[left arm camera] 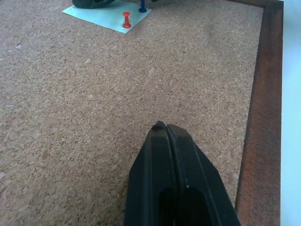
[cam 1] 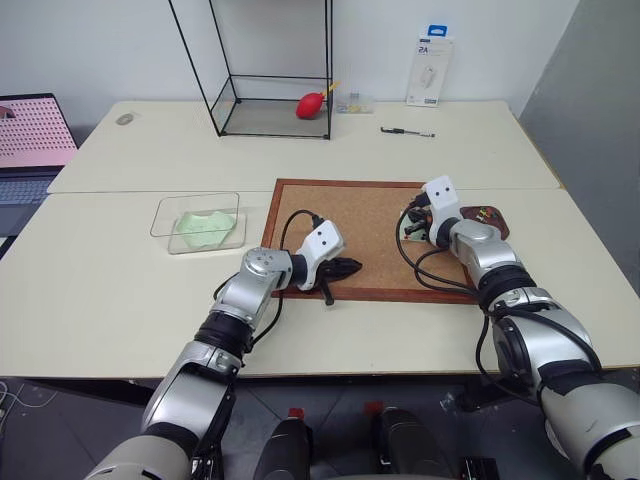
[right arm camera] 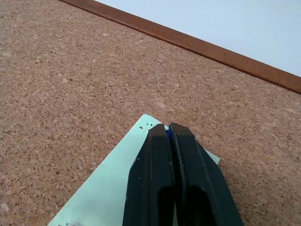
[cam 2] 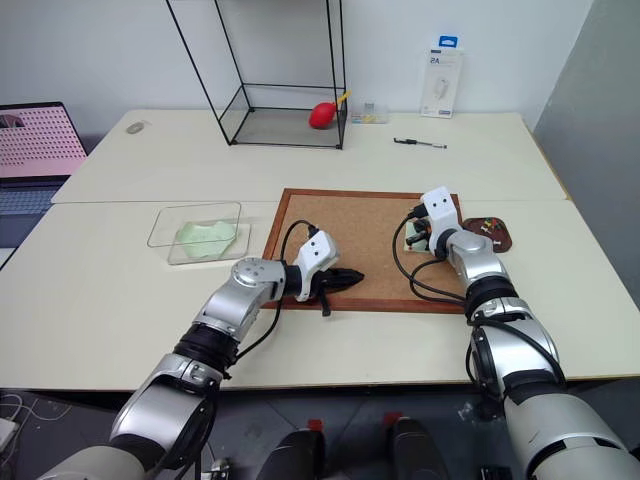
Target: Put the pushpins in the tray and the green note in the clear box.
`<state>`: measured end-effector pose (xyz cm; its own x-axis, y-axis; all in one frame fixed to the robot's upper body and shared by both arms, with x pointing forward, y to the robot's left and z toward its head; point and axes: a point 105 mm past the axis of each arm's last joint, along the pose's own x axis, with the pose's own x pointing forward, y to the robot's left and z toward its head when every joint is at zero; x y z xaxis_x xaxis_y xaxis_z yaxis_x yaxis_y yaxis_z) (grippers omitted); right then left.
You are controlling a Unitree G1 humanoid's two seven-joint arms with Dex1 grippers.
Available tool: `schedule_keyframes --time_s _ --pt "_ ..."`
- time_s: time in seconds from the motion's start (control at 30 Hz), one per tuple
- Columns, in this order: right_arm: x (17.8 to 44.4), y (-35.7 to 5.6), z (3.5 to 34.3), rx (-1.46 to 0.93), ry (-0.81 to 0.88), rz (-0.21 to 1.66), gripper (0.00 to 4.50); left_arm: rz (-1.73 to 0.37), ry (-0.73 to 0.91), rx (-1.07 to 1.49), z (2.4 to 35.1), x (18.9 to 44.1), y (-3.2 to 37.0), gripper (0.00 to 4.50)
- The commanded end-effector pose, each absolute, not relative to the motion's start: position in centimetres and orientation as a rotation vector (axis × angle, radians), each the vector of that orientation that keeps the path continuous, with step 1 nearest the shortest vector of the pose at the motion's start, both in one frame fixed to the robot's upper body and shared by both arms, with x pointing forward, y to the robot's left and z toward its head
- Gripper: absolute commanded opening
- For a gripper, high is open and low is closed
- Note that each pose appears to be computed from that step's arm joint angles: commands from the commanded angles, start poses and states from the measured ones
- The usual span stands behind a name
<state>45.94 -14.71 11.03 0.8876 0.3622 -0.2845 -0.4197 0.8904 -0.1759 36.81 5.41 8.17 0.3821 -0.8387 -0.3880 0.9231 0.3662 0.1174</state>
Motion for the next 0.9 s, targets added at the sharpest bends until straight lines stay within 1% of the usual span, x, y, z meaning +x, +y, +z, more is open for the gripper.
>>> schedule_keyframes --time_s 0.03,0.63,0.77,0.9 --pt "46.7 -14.9 14.4 -0.211 0.148 0.404 0.01 -1.092 0.463 0.362 4.4 36.5 7.0 0.0" --pt "46.2 -16.3 17.0 -0.147 0.084 0.383 0.01 -1.089 0.501 0.368 3.8 36.5 6.8 0.0" --pt "45.2 -18.1 18.3 -0.176 0.045 0.357 0.01 -1.094 0.502 0.37 3.8 36.4 6.8 0.0" --pt "43.3 -21.0 17.7 -0.281 0.062 0.309 0.01 -1.102 0.494 0.368 3.8 36.3 6.7 0.0"
